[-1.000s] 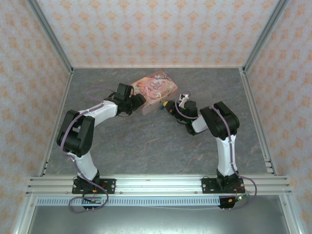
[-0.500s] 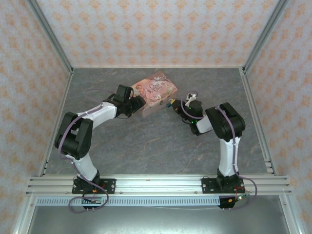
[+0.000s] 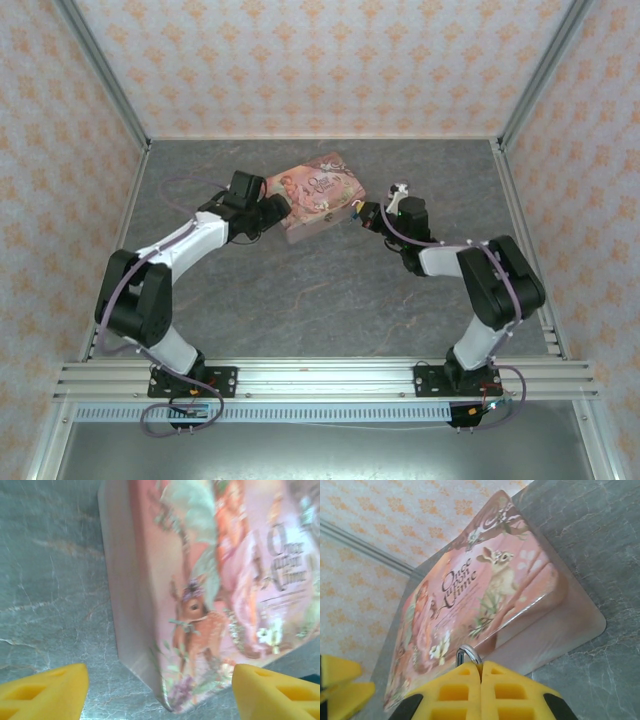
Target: Unlock a padlock with a key
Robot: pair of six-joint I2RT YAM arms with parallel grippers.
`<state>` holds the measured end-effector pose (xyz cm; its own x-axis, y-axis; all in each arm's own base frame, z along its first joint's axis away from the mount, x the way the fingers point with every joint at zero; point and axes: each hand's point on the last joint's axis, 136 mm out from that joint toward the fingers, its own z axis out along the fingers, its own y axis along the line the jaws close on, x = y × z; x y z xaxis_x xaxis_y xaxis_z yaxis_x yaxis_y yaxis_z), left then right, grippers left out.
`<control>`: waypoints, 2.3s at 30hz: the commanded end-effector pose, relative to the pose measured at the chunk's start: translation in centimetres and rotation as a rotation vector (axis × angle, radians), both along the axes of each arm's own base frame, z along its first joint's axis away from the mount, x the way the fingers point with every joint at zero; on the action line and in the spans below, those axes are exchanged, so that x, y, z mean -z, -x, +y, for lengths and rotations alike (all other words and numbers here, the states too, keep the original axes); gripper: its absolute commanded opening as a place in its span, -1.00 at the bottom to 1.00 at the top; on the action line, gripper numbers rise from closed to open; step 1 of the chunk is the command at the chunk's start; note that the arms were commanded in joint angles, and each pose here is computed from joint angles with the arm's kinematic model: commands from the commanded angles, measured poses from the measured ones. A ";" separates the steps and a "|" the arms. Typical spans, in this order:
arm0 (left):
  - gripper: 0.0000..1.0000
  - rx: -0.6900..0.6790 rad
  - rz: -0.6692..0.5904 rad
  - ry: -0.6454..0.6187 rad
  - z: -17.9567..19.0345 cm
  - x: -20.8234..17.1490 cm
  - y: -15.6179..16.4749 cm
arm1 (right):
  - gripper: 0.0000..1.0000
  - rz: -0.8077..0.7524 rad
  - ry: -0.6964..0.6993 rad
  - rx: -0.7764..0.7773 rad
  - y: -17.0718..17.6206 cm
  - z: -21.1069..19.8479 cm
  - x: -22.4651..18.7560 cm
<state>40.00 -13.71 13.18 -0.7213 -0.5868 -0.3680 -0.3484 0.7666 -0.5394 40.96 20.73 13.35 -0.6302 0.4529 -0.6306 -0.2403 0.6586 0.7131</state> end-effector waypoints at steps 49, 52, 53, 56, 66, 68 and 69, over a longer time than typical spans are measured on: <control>0.90 -0.337 -0.504 -0.241 10.0 -11.4 4.1 | -0.40 0.611 0.766 -0.178 13.3 -4.2 6.1; 0.90 -0.340 -0.520 -0.268 10.4 -12.1 4.2 | -0.35 0.530 0.773 -0.129 12.1 -4.8 3.9; 0.90 -0.342 -0.527 -0.281 10.6 -12.4 4.3 | -0.34 0.499 0.777 -0.105 11.6 -5.2 3.1; 0.90 -0.326 -0.569 -0.336 11.0 -13.6 4.5 | -0.32 0.404 0.777 -0.020 10.1 -6.9 0.4; 0.82 -0.246 -0.730 -0.599 12.4 -16.5 5.5 | 0.21 -0.044 0.792 0.307 6.5 -13.6 -8.7; 0.83 -0.253 -0.737 -0.655 13.0 -16.8 5.8 | 0.37 -0.098 0.825 0.368 6.3 -15.0 -9.1; 0.85 -0.268 -0.738 -0.675 13.3 -16.9 6.0 | 0.46 -0.110 0.836 0.397 6.3 -15.7 -9.1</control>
